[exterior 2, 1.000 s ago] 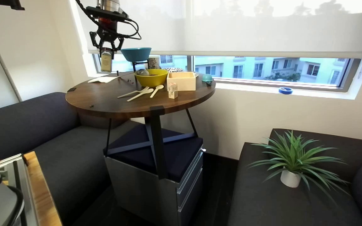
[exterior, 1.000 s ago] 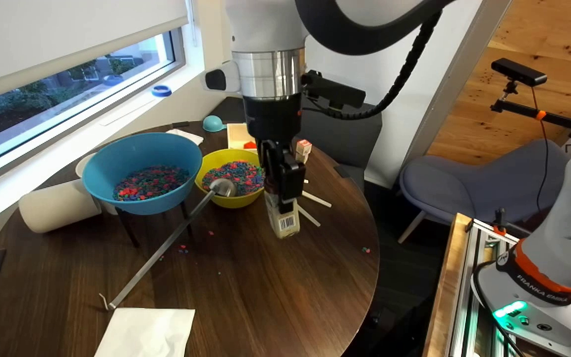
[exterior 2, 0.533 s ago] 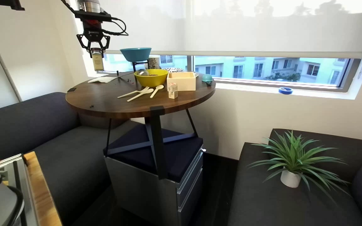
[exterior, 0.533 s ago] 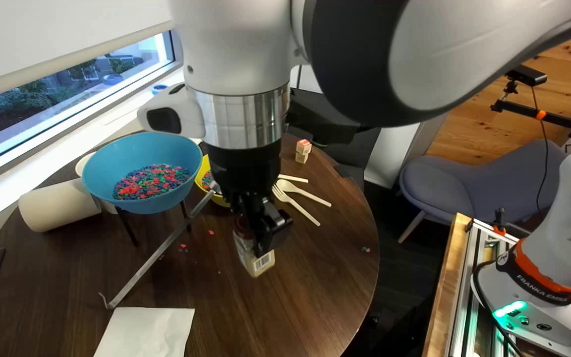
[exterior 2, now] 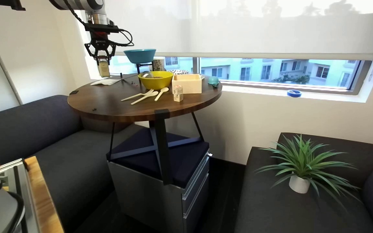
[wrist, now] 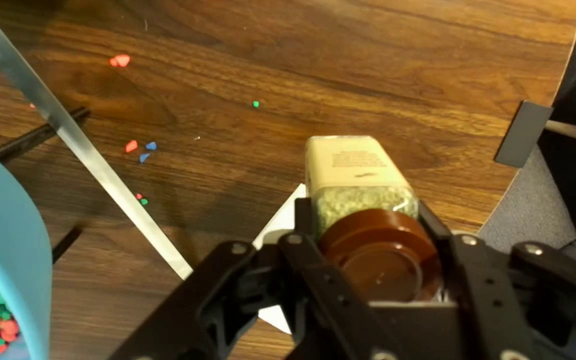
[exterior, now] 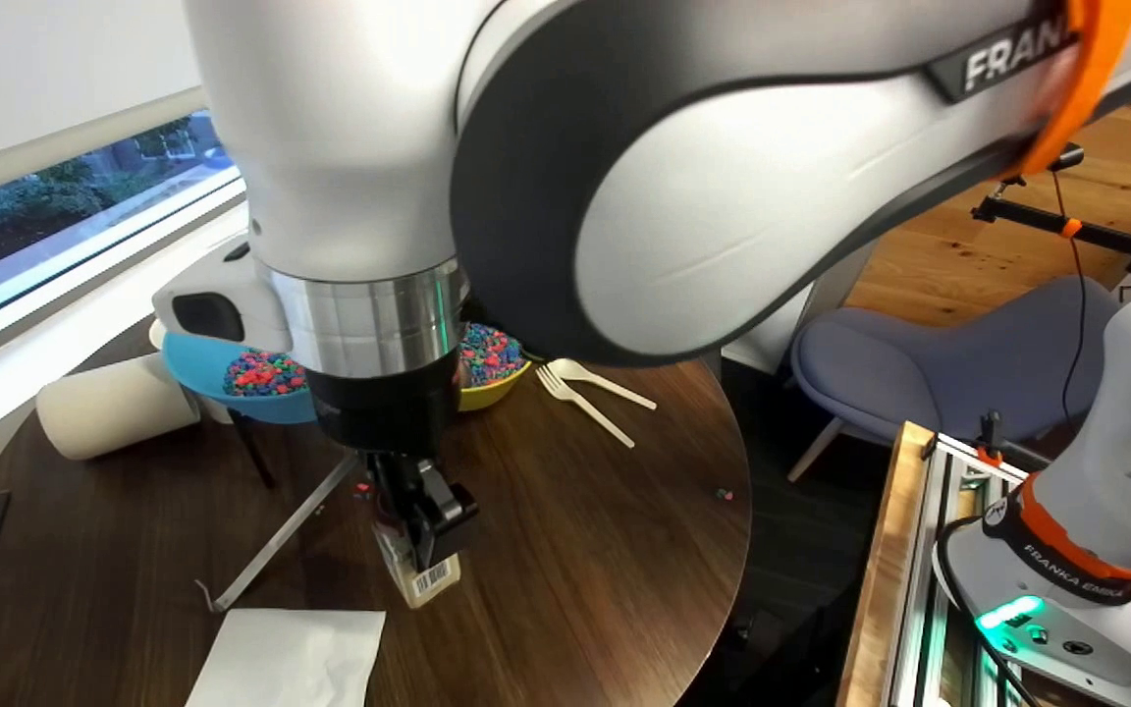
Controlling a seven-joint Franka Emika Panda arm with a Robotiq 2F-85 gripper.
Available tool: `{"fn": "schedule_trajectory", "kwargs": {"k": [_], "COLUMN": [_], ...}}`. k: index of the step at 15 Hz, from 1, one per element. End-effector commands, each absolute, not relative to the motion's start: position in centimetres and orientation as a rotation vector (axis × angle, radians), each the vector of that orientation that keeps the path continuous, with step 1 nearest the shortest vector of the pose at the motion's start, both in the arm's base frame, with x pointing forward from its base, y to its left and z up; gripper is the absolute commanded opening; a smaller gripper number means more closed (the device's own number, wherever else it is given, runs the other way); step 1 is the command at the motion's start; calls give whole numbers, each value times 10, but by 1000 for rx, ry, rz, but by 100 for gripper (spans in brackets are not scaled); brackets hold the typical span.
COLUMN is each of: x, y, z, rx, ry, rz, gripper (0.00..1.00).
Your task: Put the sugar bowl on the paper towel
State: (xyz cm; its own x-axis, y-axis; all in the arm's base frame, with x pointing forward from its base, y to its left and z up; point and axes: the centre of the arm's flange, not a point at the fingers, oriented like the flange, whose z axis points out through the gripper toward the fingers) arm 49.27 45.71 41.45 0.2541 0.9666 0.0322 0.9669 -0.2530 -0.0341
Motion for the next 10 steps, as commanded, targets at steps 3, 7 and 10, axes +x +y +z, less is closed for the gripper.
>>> {"fn": "schedule_trajectory", "kwargs": {"k": [3, 7, 10], "x": [504, 505, 507], "y": [512, 538, 553], "z": [395, 384, 379], "rx": [-2410, -2379, -2364], "ry": [-2009, -2103, -2151], "rz": [-24, -59, -83], "gripper": [23, 23, 23]}}
